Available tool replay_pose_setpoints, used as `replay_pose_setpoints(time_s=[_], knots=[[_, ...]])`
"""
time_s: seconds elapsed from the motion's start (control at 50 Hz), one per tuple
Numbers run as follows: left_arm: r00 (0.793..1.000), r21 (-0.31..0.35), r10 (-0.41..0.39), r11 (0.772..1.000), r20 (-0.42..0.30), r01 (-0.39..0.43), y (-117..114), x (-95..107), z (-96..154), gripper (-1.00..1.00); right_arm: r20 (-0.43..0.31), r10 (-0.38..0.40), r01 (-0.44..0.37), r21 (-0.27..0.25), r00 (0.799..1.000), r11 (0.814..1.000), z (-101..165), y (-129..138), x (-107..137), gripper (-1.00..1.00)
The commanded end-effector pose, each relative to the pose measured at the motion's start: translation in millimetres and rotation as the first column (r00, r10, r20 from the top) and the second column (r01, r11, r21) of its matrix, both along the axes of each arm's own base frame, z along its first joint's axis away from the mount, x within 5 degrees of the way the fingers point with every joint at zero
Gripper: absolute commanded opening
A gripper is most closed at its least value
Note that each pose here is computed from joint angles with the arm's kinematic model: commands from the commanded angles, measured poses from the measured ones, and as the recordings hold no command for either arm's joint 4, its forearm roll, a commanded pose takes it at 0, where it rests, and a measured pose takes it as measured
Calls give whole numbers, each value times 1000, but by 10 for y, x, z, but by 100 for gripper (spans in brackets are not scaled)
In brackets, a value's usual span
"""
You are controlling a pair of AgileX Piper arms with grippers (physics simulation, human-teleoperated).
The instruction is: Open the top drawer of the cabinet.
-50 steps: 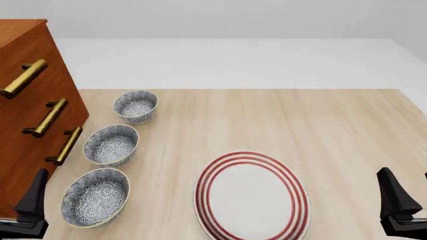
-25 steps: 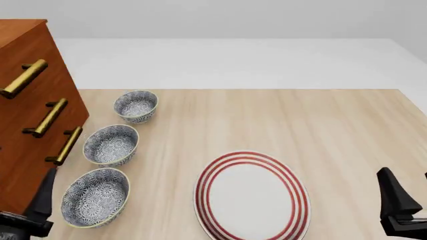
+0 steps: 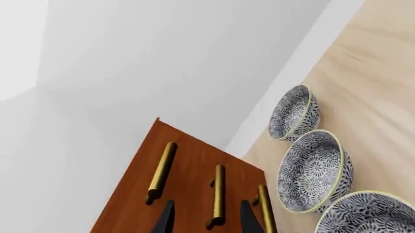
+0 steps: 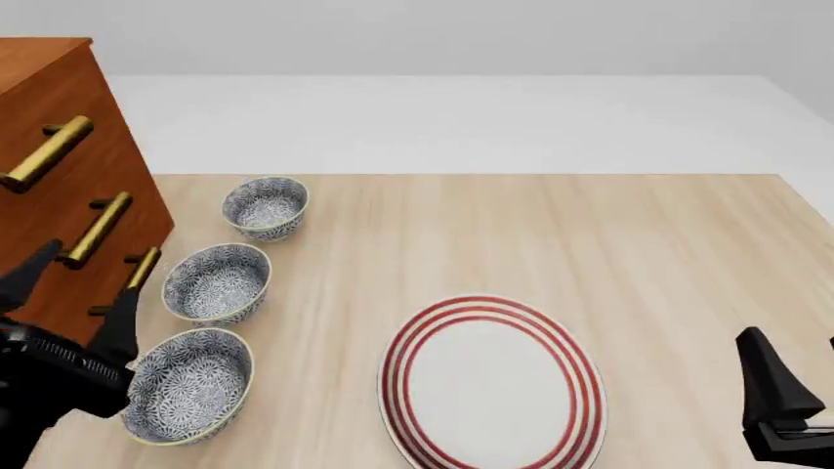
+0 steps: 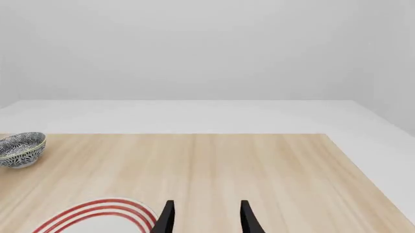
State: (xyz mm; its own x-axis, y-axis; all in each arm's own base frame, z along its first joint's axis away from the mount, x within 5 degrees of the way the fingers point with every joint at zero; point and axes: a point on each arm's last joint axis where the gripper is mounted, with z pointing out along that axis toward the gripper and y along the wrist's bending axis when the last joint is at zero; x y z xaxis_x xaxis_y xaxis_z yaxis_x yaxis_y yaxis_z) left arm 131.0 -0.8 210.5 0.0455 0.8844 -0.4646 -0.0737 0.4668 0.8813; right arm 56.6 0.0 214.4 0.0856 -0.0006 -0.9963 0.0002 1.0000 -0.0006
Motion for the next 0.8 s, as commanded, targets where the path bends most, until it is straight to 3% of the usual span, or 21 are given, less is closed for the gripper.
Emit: replay_pose_setpoints(time_s=[0.02, 0.16, 0.46, 0.8], knots=[[999, 74, 52, 996, 1, -52, 68, 202, -141, 100, 0, 0, 0, 0, 1000, 1000, 0, 0, 0, 100], [996, 118, 82, 989, 25, -85, 108, 196, -119, 100, 0, 0, 0, 0, 1000, 1000, 0, 0, 0, 100], [986, 170, 156, 972, 63, -165, 184, -30, 62, 100, 0, 0, 0, 0, 1000, 1000, 0, 0, 0, 100], [978, 220, 193, 954, 73, -205, 246, 83, 145, 100, 0, 0, 0, 0, 1000, 1000, 0, 0, 0, 100]])
